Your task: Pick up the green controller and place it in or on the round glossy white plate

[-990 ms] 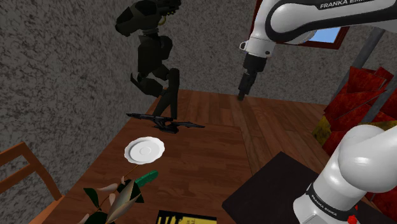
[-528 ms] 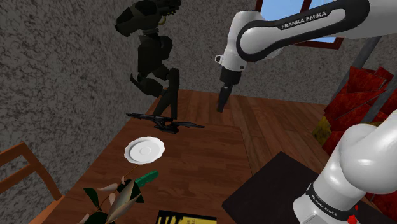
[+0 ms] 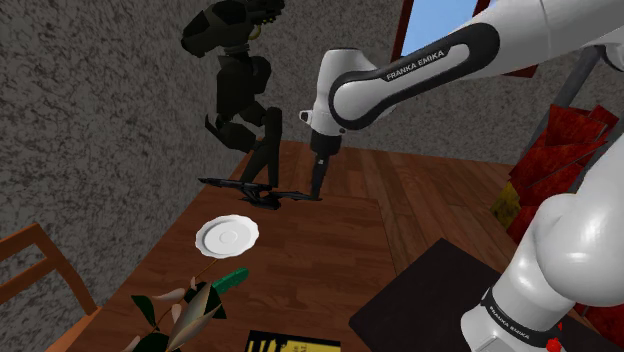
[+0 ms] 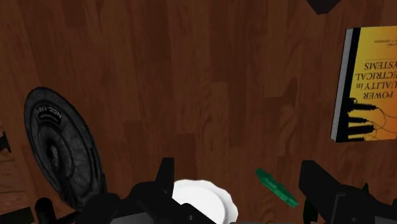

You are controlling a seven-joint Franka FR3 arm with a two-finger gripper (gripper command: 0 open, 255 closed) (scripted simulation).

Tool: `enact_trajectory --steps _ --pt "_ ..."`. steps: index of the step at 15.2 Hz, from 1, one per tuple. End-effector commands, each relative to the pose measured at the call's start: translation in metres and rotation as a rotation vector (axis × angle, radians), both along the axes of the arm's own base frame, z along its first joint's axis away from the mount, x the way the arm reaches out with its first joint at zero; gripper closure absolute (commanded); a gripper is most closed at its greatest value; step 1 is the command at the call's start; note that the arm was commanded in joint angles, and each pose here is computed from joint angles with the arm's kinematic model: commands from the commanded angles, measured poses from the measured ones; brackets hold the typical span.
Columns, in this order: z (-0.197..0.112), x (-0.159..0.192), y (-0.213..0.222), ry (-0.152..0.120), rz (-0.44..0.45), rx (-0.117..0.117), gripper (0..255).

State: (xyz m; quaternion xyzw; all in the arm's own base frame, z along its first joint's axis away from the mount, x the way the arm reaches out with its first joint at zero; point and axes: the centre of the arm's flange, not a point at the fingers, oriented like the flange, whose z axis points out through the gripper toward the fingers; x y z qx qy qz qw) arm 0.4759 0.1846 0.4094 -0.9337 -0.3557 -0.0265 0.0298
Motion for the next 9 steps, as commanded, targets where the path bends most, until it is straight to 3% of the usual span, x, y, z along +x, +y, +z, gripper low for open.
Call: enact_trajectory --steps 1,9 --pt "-0.017 0.010 0.021 -0.003 0.049 -0.004 0" --pt "-0.082 0.037 0.102 -0.012 0.242 -0.025 0"
